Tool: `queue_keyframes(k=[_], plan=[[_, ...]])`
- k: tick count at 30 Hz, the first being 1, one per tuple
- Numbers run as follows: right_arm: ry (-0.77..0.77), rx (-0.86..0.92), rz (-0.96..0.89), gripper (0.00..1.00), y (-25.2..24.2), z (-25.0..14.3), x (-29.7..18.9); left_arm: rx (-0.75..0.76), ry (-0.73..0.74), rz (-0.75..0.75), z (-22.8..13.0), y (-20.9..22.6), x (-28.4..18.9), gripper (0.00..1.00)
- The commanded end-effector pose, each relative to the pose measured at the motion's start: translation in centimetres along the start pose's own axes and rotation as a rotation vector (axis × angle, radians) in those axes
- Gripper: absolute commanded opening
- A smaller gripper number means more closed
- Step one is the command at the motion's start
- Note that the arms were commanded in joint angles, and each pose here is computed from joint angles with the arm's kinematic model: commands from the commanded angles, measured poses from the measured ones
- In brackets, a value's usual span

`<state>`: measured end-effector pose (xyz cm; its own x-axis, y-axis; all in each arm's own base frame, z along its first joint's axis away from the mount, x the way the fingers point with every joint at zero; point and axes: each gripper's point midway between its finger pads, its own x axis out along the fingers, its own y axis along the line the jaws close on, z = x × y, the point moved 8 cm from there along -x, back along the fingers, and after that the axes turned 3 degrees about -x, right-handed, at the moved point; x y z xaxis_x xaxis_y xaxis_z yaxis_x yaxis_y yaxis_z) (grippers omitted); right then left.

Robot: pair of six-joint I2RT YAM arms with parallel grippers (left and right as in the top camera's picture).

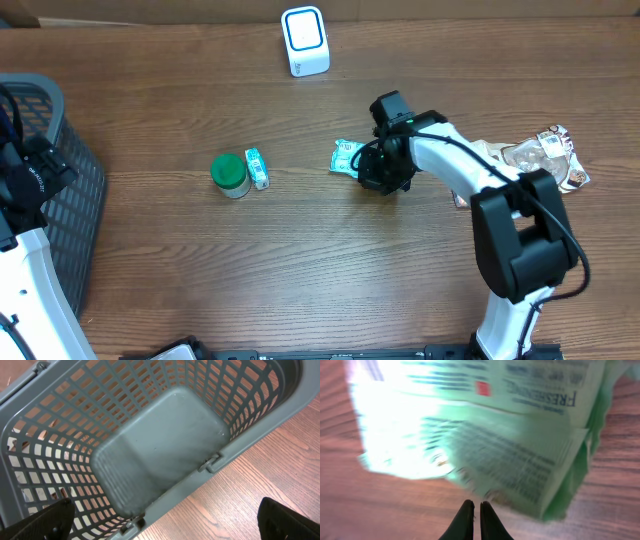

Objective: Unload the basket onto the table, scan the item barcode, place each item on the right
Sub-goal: 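Reach the right gripper to the mint-green packet and grasp it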

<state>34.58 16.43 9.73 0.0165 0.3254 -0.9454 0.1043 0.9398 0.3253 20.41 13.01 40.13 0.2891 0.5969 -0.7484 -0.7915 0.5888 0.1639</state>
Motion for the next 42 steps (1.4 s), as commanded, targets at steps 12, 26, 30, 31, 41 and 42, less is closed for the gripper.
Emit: queue_keyframes(k=[12,26,30,31,41,42], plan=[[-0.092,0.062,0.305,0.69,-4.8,4.6,-3.9,0.010,-0.005,-0.001,0.2,0.1,-0.1,1.00],[0.019,0.057,0.365,0.64,-2.5,4.7,4.2,0.009,-0.005,-0.001,0.2,0.1,-0.1,1.00],[0.026,0.085,0.346,0.39,-1.7,4.6,6.0,0.010,-0.005,-0.001,0.2,0.1,-0.1,1.00],[0.031,0.080,0.343,0.29,-1.6,4.5,6.6,0.010,-0.005,-0.001,0.2,0.1,-0.1,1.00],[0.084,-0.015,0.534,0.04,-1.0,4.4,5.2,0.010,-0.005,-0.001,0.2,0.1,-0.1,1.00],[0.081,-0.037,0.588,0.04,-0.9,4.6,4.2,0.009,-0.006,-0.001,0.2,0.1,-0.1,1.00]])
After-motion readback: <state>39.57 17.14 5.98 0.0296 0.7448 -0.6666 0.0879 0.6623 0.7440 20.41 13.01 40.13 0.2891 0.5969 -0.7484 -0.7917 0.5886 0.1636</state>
